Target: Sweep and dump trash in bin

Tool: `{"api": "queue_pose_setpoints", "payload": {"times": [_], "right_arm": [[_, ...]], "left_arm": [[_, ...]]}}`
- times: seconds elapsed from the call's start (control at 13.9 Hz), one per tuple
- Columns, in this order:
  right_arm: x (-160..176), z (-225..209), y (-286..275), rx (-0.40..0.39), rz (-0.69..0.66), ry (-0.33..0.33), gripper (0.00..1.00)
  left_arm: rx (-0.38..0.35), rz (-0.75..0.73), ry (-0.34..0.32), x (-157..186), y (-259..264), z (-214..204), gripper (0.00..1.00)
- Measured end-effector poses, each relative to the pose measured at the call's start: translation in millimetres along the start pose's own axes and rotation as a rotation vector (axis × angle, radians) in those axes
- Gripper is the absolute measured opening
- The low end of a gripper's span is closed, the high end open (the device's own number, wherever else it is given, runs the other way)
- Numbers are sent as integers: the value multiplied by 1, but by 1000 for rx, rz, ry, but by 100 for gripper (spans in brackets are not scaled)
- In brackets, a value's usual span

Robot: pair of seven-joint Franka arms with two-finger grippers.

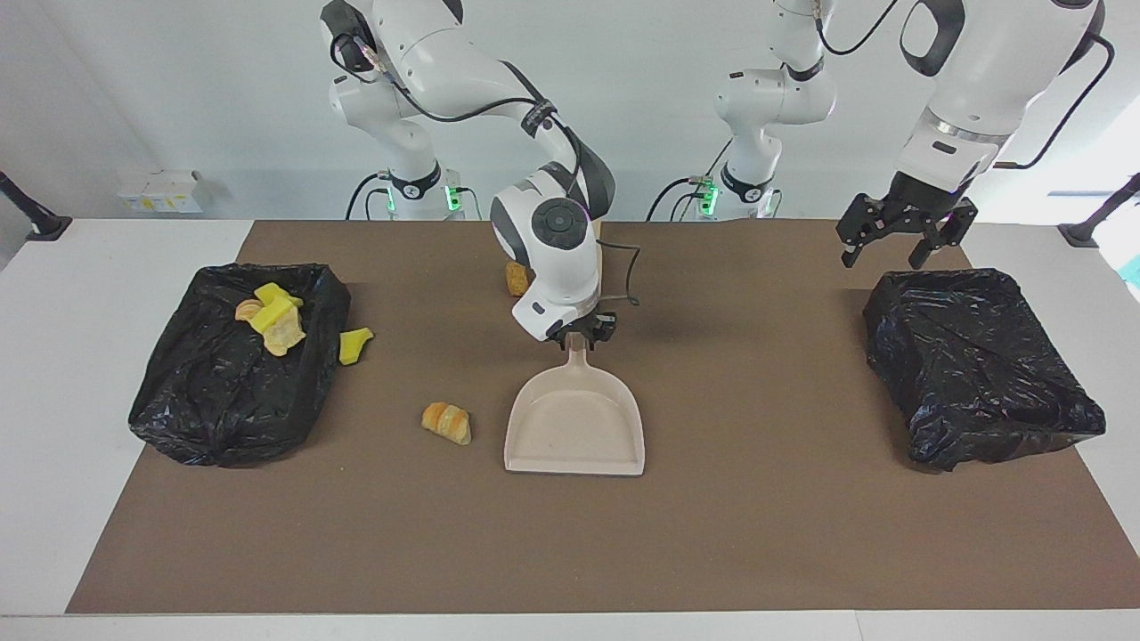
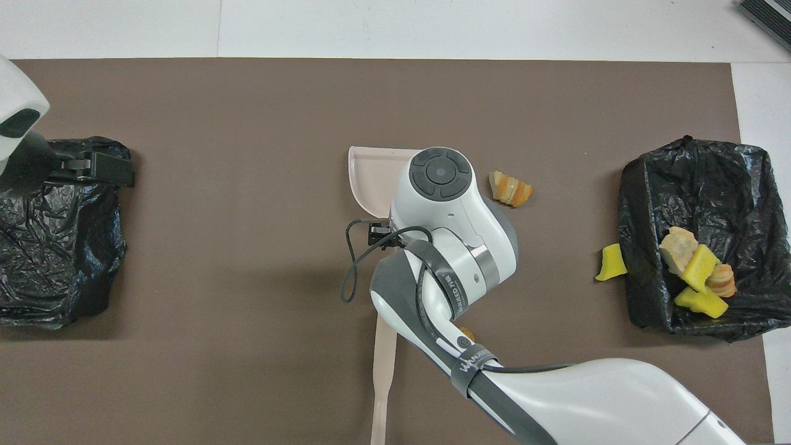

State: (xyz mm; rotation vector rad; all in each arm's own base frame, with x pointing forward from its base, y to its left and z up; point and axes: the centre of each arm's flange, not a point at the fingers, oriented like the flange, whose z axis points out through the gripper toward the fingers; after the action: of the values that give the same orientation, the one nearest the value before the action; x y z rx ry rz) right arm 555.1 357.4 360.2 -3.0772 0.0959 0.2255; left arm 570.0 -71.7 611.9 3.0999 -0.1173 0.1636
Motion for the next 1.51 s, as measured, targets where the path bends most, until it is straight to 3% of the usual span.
{"api": "queue_pose_setpoints", "payload": {"times": [0.07, 0.43, 0.65, 0.93, 1.22, 1.44, 1.51], "right_arm": [[-7, -6, -2, -10, -7, -10, 100], [-79, -28, -17, -56, 17, -26, 100], [-131, -15, -29, -93, 35, -34, 100], [-181, 10, -37, -45, 80, -39, 100], [-240, 46, -51, -60, 98, -41, 100], [-267, 63, -48, -77, 96, -72, 97], [-275, 65, -46, -79, 96, -79, 87]], "left_arm": [[-1, -14, 4, 3, 3, 3, 100], [-19, -35, 20, 20, 50, 17, 100], [-30, -12, -2, 24, 103, 36, 100], [-53, -39, 8, 30, 169, 63, 100], [-68, -28, -12, 26, 235, 102, 100], [-76, 13, -32, 11, 292, 140, 100], [-74, 26, -44, 7, 302, 152, 100]]}}
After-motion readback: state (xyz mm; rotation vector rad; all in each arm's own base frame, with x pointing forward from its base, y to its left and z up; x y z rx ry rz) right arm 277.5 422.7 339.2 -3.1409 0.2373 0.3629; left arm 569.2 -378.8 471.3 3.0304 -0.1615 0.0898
